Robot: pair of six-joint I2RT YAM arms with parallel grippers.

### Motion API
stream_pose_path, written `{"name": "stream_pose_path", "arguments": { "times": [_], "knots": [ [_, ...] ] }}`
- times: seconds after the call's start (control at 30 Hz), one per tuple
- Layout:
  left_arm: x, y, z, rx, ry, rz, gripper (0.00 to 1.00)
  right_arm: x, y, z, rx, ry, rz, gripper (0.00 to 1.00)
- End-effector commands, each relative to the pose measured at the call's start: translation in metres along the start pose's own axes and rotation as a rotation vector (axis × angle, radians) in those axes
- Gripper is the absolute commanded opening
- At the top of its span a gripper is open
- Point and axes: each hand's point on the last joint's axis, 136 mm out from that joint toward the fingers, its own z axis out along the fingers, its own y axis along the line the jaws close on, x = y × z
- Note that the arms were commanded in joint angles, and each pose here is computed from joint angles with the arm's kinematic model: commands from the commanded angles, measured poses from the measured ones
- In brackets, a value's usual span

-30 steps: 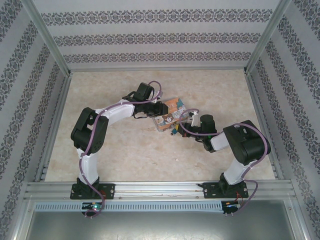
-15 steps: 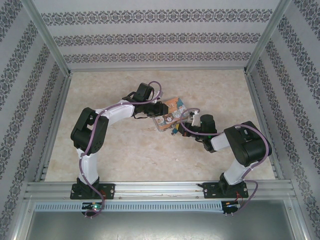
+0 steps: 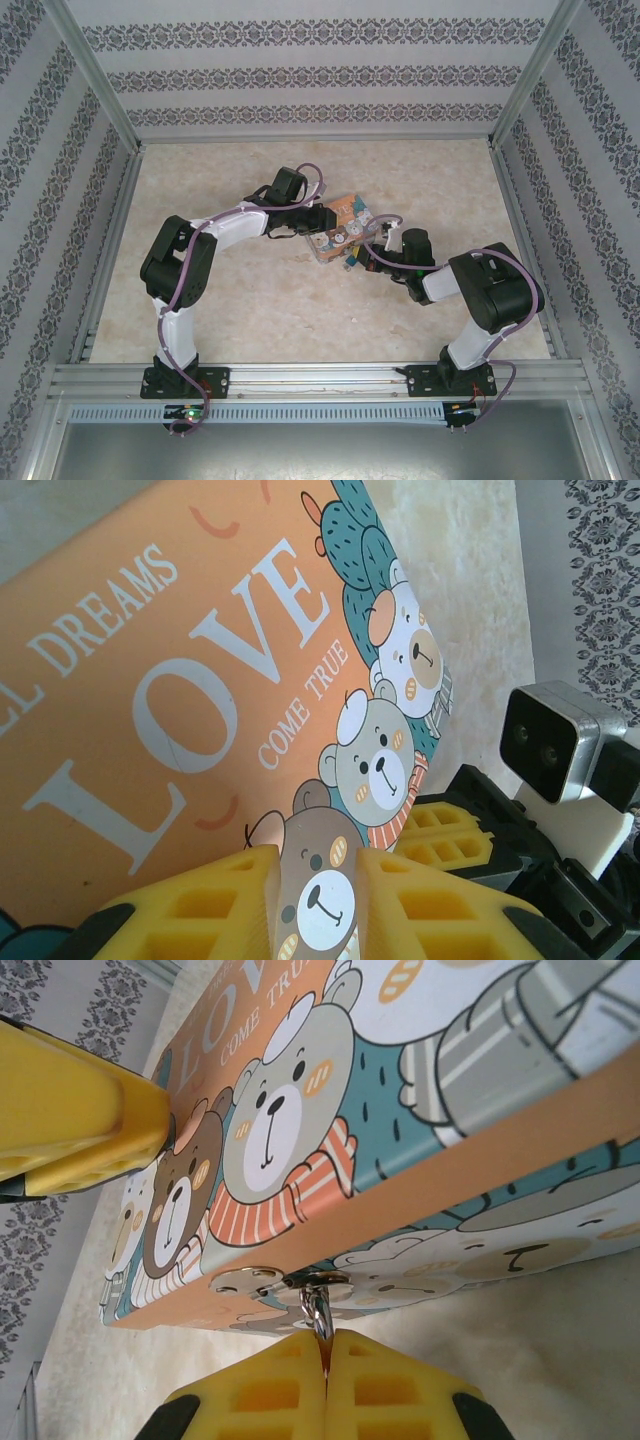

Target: Unlock the padlock with the key

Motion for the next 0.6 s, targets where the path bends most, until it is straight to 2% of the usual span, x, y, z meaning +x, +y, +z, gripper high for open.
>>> {"name": "stream_pose_path", "arguments": {
  "times": [0.0, 0.57],
  "knots": [
    [0.027, 0.028, 0.003, -0.079, 0.068, -0.058, 0.27, -0.033, 0.021, -0.009, -0.065, -0.116, -0.046, 0.00],
    [0.029, 0.031, 0.002, -0.081, 0.066, -0.063, 0.27, -0.047, 0.021, -0.017, -0.069, -0.158, 0.002, 0.00]
  ]
}}
